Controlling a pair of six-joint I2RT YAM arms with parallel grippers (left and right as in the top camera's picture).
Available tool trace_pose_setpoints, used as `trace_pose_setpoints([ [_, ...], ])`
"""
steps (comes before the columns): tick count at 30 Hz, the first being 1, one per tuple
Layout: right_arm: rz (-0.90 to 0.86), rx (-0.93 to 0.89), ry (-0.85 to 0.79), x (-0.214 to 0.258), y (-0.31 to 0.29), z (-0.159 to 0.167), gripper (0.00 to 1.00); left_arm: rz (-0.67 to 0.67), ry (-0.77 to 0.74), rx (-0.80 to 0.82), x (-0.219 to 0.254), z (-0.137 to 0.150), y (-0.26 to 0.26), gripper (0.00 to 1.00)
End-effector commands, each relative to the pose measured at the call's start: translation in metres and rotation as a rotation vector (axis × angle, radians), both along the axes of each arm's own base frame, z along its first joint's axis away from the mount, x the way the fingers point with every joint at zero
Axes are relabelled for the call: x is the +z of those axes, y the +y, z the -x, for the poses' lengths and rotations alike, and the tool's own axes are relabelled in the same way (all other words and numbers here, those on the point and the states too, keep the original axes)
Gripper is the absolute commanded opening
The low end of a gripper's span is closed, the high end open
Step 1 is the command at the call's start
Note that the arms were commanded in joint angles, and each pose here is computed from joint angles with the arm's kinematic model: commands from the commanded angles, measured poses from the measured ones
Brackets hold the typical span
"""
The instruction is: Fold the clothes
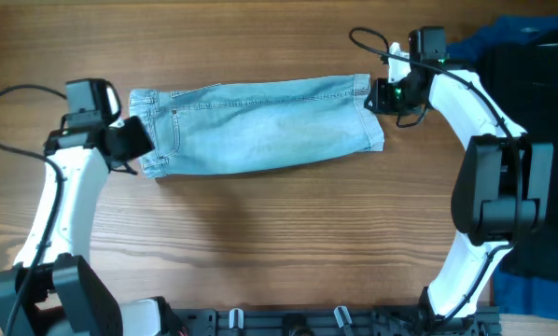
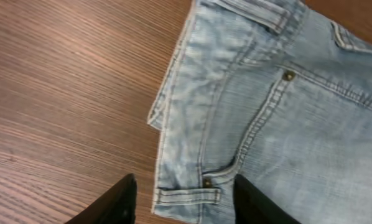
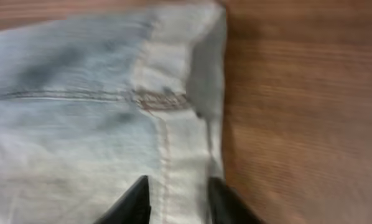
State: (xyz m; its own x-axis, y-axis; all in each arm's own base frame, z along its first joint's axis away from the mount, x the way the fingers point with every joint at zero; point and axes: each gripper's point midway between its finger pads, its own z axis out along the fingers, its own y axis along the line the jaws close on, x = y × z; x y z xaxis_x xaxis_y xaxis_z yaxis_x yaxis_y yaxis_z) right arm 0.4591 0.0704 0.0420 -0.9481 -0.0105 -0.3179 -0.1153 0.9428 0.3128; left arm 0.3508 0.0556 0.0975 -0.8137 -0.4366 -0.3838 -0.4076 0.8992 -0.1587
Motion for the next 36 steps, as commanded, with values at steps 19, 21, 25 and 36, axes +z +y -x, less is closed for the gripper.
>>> trace_pose_setpoints([
  [19, -0.077, 0.107, 0.144, -0.080, 0.034, 0.016, 0.04, 0.321, 0.023, -0.040, -0.054, -0.014, 0.004, 0.92],
  [21, -0.076, 0.107, 0.146, -0.081, 0.034, 0.016, 0.04, 0.311, 0.030, -0.070, -0.065, -0.017, 0.005, 0.92],
  [25, -0.077, 0.107, 0.152, -0.084, 0.034, 0.017, 0.04, 0.302, 0.044, -0.104, -0.084, -0.020, 0.006, 0.89],
  [36, -0.078, 0.101, 0.141, -0.084, 0.034, 0.014, 0.04, 0.338, 0.075, -0.159, -0.118, -0.028, -0.016, 0.82],
])
